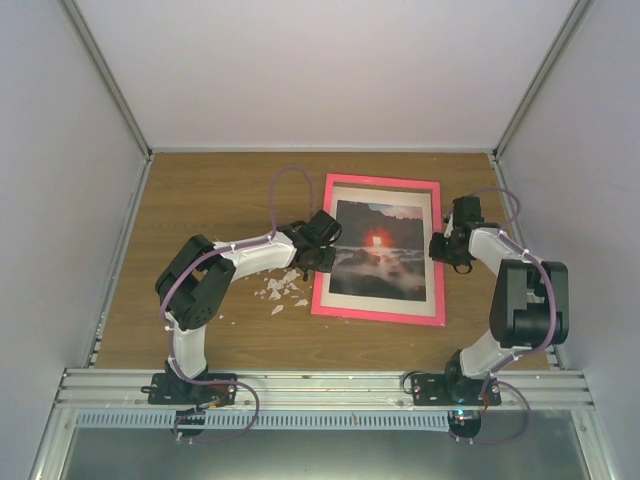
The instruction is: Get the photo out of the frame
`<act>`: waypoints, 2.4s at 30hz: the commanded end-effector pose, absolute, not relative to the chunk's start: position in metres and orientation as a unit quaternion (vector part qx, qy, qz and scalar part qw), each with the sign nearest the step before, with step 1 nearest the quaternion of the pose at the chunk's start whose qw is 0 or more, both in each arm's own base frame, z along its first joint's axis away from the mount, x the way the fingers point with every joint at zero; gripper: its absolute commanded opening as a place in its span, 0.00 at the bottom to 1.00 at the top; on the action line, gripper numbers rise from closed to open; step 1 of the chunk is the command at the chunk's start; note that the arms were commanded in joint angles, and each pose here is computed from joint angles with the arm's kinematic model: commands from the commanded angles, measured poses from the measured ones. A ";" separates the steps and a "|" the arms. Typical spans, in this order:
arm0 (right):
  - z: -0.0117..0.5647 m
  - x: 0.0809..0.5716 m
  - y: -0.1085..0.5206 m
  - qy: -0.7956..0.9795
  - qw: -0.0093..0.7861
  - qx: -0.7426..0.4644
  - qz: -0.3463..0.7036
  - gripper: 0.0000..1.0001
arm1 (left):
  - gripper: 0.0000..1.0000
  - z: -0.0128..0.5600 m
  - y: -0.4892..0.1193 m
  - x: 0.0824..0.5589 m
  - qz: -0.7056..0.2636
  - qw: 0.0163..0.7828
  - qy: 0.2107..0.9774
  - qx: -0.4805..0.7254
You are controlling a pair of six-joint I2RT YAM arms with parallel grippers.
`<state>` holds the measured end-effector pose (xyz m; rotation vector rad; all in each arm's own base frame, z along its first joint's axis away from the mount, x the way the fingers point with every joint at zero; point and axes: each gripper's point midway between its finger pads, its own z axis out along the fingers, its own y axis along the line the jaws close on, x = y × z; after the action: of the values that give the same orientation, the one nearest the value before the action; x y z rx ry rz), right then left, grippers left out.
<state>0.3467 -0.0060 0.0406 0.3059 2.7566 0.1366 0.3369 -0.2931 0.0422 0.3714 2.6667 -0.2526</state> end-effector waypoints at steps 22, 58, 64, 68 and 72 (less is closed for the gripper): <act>0.100 0.367 0.021 0.967 0.229 0.074 0.082 0.09 | 0.00 0.113 -0.283 0.339 -0.125 0.257 0.947 0.147; 0.091 0.371 0.114 0.941 0.220 0.015 0.256 0.68 | 0.00 0.149 -0.167 0.341 -0.135 0.309 0.941 0.041; 0.062 0.363 0.143 0.944 0.177 0.004 0.279 0.69 | 0.00 0.135 -0.166 0.337 -0.132 0.298 0.945 0.037; 0.044 0.364 0.150 0.954 0.160 0.004 0.255 0.67 | 0.00 0.132 -0.166 0.337 -0.131 0.296 0.945 0.037; 0.040 0.364 0.153 0.957 0.156 0.004 0.245 0.51 | 0.00 0.124 -0.166 0.336 -0.127 0.287 0.948 0.041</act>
<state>0.3526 0.1494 0.0356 0.0003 2.7655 0.7315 0.3257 -0.1543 0.1165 0.1145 2.5927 -0.2689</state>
